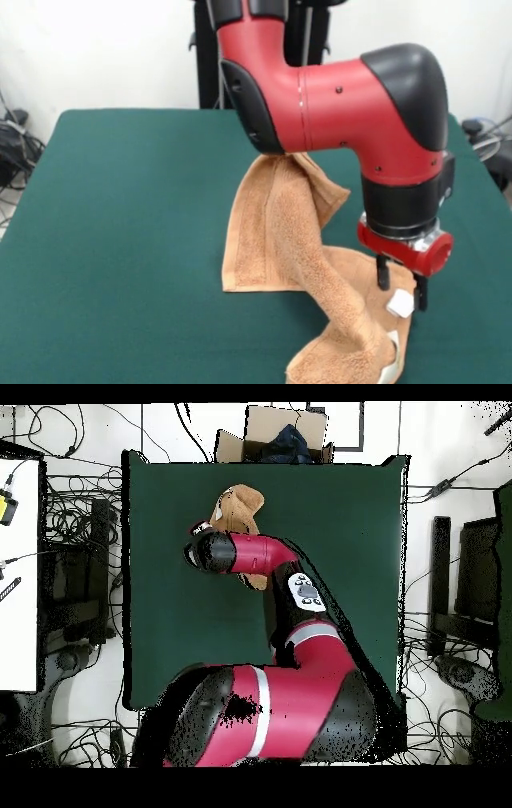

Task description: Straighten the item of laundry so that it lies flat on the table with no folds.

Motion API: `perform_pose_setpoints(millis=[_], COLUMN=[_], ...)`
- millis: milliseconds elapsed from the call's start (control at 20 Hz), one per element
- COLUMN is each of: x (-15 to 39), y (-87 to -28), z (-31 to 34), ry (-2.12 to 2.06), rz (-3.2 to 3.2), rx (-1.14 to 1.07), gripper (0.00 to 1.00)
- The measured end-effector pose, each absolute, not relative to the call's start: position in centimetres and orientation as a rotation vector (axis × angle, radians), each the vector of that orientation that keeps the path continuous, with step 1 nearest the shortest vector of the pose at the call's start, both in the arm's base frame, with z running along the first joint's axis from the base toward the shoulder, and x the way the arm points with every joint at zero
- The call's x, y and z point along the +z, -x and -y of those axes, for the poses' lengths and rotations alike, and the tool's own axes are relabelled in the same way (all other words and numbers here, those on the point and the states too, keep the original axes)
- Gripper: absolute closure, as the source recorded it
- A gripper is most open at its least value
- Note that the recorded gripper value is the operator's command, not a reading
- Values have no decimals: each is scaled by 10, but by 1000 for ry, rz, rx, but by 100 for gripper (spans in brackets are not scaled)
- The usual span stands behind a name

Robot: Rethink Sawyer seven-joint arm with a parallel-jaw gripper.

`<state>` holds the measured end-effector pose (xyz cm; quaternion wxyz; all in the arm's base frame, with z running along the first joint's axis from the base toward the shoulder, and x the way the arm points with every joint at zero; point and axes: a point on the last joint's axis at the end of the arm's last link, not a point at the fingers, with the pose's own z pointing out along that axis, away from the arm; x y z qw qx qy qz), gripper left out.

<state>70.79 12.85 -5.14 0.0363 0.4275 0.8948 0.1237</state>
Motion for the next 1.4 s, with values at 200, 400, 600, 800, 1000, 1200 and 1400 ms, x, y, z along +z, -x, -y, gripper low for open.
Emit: perform_pose_setpoints(millis=[200, 400, 600, 800, 1000, 1200, 1400], x=[-52, -54, -55, -56, -57, -59, -59], y=[-710, -715, -718, -718, -715, -711, -704], z=[-127, -127, -139, -161, -187, -213, -235], ry=[-1347, -1400, -1424, -1434, -1436, -1430, -1412], rz=[-2751, -2748, -2747, -2759, -2776, -2797, -2821], rx=[420, 498, 559, 623, 690, 743, 771], gripper=[0, 0, 0, 0, 0, 0, 0])
